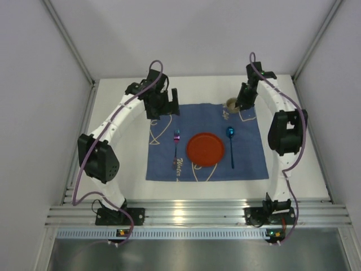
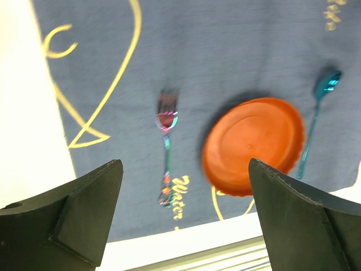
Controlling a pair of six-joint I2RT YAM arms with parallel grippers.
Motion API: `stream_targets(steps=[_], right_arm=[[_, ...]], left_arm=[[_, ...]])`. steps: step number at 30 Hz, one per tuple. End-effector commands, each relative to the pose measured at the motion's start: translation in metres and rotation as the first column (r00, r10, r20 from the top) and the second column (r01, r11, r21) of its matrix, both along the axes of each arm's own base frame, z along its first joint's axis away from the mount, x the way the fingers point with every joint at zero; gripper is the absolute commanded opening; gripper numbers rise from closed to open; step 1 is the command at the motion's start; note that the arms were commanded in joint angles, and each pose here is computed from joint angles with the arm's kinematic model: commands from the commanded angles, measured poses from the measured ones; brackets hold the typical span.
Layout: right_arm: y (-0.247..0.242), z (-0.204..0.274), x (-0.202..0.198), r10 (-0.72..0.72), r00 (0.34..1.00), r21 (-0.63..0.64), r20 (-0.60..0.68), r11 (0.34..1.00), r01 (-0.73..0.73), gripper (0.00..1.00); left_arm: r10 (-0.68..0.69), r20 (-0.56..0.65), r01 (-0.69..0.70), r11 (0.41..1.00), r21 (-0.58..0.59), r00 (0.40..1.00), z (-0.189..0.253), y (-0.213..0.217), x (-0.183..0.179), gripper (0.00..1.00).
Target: Set the dinner table for one person
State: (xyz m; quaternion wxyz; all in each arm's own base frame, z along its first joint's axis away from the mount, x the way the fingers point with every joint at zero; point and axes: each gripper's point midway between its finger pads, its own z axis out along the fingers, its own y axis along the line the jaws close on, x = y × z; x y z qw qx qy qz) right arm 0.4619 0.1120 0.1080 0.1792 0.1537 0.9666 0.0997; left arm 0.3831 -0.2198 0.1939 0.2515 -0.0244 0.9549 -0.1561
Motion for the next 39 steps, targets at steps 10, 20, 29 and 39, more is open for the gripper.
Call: stream_targets(steps=[10,20,29,39], right_arm=[[-0.035,-0.061,0.049,-0.057,0.998,0.007,-0.034,0.998,0.057,0.00],[-0.084,-0.088,0.024,-0.152,0.982,-0.141,-0.110,0.981,0.136,0.56],[-0.103,-0.081,-0.001,-0.208,0.970,-0.190,-0.128,0.965,0.182,0.59],[-0.059,-0.030,0.051,-0.066,0.997,0.034,0.046,0.997,0.065,0.60]], left_arm=[[0.037,-0.012,-0.037,0.999,-0.012,0.999,0.000,0.015,-0.006,0.98],[0.049,-0.025,-0.049,0.999,0.010,0.998,-0.010,0.024,0.012,0.98],[0.088,-0.044,-0.087,0.996,0.030,0.995,-0.025,0.056,0.033,0.98],[0.095,-0.054,-0.094,0.996,0.006,0.994,-0.035,0.061,0.050,0.98]])
